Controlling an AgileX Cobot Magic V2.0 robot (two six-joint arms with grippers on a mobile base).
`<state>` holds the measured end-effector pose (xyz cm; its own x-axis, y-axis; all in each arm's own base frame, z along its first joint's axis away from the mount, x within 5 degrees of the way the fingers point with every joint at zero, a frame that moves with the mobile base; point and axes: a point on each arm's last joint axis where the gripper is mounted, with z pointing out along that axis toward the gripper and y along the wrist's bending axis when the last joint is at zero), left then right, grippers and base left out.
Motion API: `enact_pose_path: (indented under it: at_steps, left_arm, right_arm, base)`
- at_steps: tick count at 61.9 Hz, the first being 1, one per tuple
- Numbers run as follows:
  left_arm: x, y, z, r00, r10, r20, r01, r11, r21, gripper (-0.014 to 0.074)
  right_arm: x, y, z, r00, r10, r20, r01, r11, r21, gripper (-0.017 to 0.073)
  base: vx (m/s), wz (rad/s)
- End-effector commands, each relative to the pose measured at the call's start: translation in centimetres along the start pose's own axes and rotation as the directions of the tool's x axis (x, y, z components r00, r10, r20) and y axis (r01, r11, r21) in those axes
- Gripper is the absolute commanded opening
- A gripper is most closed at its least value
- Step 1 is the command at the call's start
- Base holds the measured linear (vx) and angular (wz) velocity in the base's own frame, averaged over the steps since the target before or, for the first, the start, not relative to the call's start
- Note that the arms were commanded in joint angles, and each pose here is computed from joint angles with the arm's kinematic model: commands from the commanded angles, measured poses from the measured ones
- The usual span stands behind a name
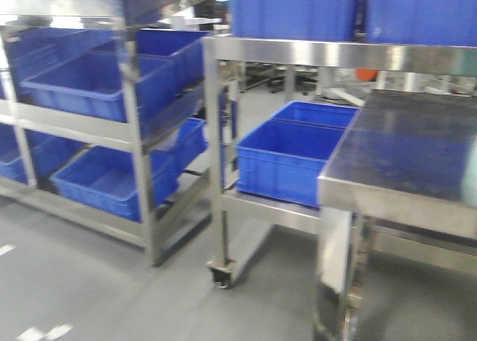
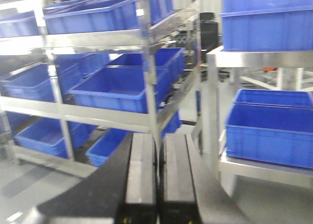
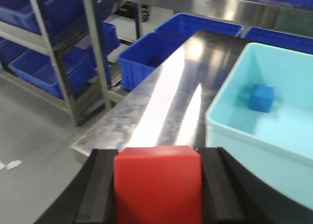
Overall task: Pick red cube and place on left shelf
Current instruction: 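Turn the base away from the table holding the red cube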
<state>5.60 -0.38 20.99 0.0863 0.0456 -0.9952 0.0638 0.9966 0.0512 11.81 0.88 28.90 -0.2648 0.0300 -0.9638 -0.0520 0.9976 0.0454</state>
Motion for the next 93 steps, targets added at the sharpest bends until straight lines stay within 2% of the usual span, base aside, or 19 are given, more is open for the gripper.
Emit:
enact_pose_path:
  at_steps: [1, 93]
  left_arm:
    - [0.05, 0.05, 0.09, 0.999, -0.004, 0.053, 0.005, 1.0, -0.007, 0.0106]
    - [0.05, 0.05, 0.09, 0.999, -0.004, 0.053, 0.005, 1.0, -0.007, 0.0106]
  right_arm:
    - [-1.74, 0.14, -0.26, 0.993, -0.013, 0.117, 0.015, 1.0, -0.012, 0.0057]
    - [-1.74, 0.14, -0.26, 0.993, -0.013, 0.117, 0.015, 1.0, -0.012, 0.0057]
  base:
    - [-0.2, 0.17]
    - [-0.19, 0.57]
